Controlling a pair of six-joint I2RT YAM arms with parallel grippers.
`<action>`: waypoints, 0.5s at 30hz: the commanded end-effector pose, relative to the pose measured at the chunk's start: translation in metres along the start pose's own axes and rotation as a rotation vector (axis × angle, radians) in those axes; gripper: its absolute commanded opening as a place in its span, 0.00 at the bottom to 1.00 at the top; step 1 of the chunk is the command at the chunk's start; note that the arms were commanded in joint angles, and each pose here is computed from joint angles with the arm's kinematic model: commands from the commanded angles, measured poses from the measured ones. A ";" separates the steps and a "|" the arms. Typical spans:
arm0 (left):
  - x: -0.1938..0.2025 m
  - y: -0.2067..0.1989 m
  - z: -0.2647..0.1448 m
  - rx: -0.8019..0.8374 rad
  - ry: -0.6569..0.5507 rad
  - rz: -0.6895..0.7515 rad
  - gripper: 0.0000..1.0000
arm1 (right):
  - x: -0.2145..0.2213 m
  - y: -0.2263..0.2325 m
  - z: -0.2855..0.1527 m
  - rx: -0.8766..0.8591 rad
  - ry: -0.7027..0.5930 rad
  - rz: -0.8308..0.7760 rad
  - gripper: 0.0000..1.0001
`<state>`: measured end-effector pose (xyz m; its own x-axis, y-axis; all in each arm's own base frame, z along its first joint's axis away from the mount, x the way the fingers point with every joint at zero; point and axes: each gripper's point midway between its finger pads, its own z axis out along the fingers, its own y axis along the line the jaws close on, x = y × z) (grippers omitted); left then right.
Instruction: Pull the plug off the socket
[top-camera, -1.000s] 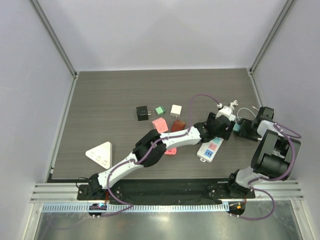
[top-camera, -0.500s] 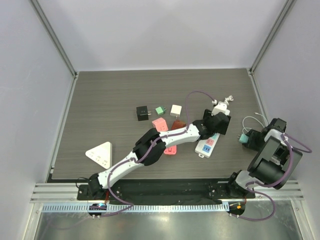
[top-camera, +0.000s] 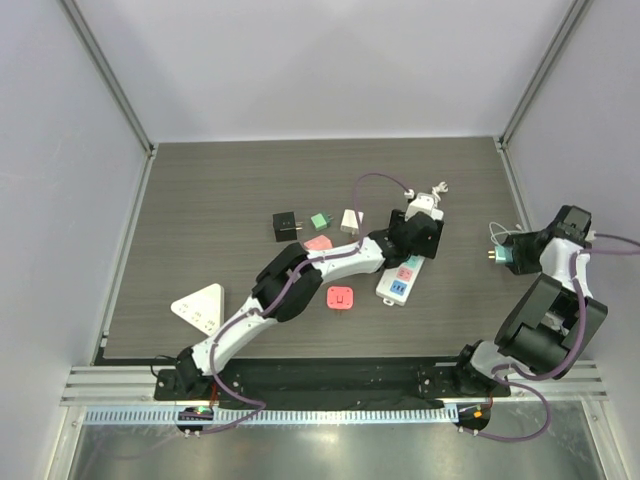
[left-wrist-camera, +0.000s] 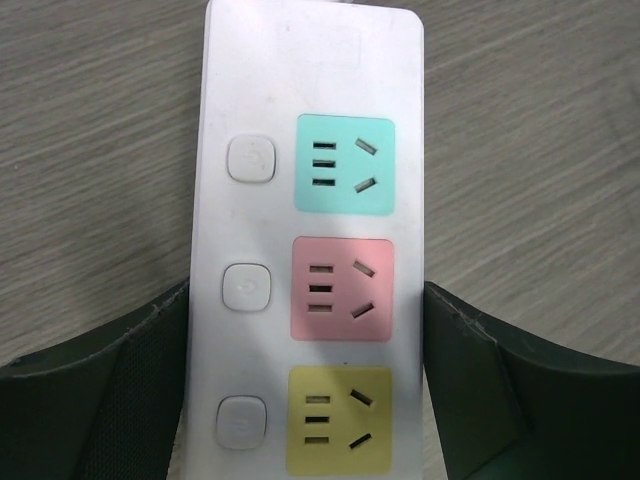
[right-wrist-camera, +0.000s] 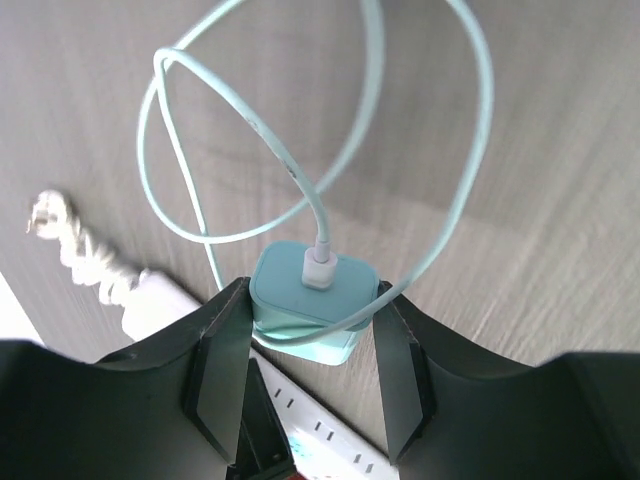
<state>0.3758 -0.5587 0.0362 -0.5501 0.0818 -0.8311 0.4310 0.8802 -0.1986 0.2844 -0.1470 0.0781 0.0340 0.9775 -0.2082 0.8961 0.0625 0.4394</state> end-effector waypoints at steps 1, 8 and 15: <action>0.030 -0.014 -0.013 0.110 0.109 0.007 0.85 | 0.001 0.035 -0.014 -0.133 -0.003 -0.266 0.01; -0.010 -0.032 -0.036 0.242 0.028 0.038 1.00 | 0.008 0.083 -0.045 -0.264 -0.073 -0.496 0.01; -0.090 -0.008 -0.098 0.289 -0.205 -0.035 1.00 | 0.008 0.117 -0.079 -0.371 -0.133 -0.586 0.01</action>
<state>0.3306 -0.5274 0.0549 -0.5670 0.1389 -0.8119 0.5785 0.7689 -0.2724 0.3362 -0.1175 0.1465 -0.3473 0.8111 -0.4707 0.6828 0.5628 0.4658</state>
